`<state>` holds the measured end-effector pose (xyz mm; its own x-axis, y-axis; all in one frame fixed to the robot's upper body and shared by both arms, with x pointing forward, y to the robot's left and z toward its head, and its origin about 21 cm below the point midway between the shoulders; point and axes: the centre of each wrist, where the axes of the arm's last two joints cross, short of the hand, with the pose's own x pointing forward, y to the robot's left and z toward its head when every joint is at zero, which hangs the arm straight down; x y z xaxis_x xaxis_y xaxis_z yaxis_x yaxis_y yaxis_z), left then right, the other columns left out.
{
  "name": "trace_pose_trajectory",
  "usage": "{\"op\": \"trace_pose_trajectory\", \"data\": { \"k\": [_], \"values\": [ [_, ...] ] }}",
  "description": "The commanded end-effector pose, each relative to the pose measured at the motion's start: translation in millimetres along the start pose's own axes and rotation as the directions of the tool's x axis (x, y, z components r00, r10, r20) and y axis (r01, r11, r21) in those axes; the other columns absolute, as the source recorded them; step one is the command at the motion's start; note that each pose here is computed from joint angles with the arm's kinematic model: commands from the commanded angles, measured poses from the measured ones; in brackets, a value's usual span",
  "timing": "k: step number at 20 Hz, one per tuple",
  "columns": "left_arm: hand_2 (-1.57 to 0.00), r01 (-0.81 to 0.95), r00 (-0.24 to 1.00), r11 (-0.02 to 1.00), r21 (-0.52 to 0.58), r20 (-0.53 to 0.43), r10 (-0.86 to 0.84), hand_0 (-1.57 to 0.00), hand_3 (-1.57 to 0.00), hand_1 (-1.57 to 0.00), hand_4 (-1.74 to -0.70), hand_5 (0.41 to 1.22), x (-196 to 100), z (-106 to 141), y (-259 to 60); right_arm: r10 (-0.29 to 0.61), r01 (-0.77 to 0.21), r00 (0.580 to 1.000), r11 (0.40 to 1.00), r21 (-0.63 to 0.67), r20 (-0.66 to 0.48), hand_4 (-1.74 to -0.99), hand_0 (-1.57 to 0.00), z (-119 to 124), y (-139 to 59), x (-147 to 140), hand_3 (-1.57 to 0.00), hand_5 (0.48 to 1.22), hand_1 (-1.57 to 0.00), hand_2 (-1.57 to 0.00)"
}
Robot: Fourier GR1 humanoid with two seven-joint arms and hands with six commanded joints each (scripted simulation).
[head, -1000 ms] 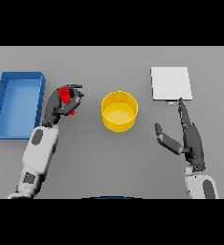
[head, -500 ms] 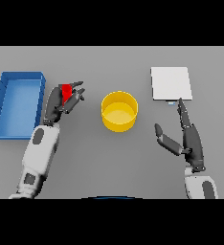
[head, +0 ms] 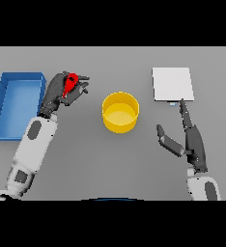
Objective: Pick up the red beaker and tilt it to pour out 1 green nut into yellow bowl. Pick up the yellow bowl and place it on the metallic measuring scale.
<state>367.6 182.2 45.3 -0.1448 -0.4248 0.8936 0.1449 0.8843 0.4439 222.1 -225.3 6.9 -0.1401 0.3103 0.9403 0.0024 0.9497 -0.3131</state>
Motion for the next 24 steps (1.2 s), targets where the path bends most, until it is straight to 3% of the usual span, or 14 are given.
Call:
{"op": "trace_pose_trajectory", "data": {
  "k": [1,7,9,14,18,20,21,24],
  "values": [
    [-1.56,0.047,0.999,0.999,-0.027,-0.002,-0.047,-1.56,-1.56,-1.56,-1.73,1.125,4,-1,0,0.007,-0.007,1.000,1.000,0.000,0.004,-1.256,0.00,1,4.0,0,0.00,0.671,0.00,0.00],
    [-1.57,0.209,0.977,0.973,-0.093,-0.029,-0.213,-1.57,-1.56,-1.57,-1.73,1.114,22,-17,-8,0.007,-0.007,1.000,1.000,0.003,-0.019,-1.254,0.00,1,2.7,4,0.00,0.680,0.00,0.00],
    [-1.57,0.344,0.937,0.933,-0.108,-0.021,-0.348,-1.57,-1.57,-1.57,-1.74,1.128,29,-22,-9,0.005,-0.005,1.000,1.000,0.005,-0.013,-1.254,0.00,1,0.1,4,0.00,0.683,0.00,0.00],
    [-1.57,0.684,0.727,0.710,-0.168,0.075,-0.682,-1.57,-1.57,-1.57,-1.74,1.145,48,-31,-26,-0.009,0.009,1.000,1.000,0.012,-0.014,-1.262,0.00,2,2.2,5,0.00,0.694,0.00,0.00],
    [-1.57,0.827,0.560,0.534,-0.176,0.163,-0.812,-1.57,-1.57,-1.57,-1.74,1.190,55,-34,-31,-0.004,0.004,1.000,1.000,0.008,-0.021,-1.274,0.00,2,4.5,6,0.00,0.704,0.00,0.00],
    [-1.57,0.877,0.478,0.448,-0.176,0.218,-0.851,-1.57,-1.57,-1.57,-1.65,1.201,70,-40,-36,-0.017,0.017,1.000,1.000,0.007,-0.013,-1.284,0.00,4,3.4,7,0.00,0.705,0.00,0.00],
    [-1.57,0.899,0.435,0.402,-0.175,0.244,-0.867,-1.57,-1.57,-1.57,-1.67,1.205,71,-42,-35,-0.019,0.019,1.000,1.000,0.005,-0.021,-1.283,0.00,4,2.5,5,0.00,0.702,0.00,0.00],
    [-1.57,0.954,0.279,0.226,-0.197,0.313,-0.908,-1.57,-1.33,-1.57,-1.69,1.213,84,-51,-39,-0.058,0.058,0.998,0.998,-0.007,-0.024,-1.288,0.00,3,7.2,2,0.00,0.685,0.00,0.00]
  ]
}}
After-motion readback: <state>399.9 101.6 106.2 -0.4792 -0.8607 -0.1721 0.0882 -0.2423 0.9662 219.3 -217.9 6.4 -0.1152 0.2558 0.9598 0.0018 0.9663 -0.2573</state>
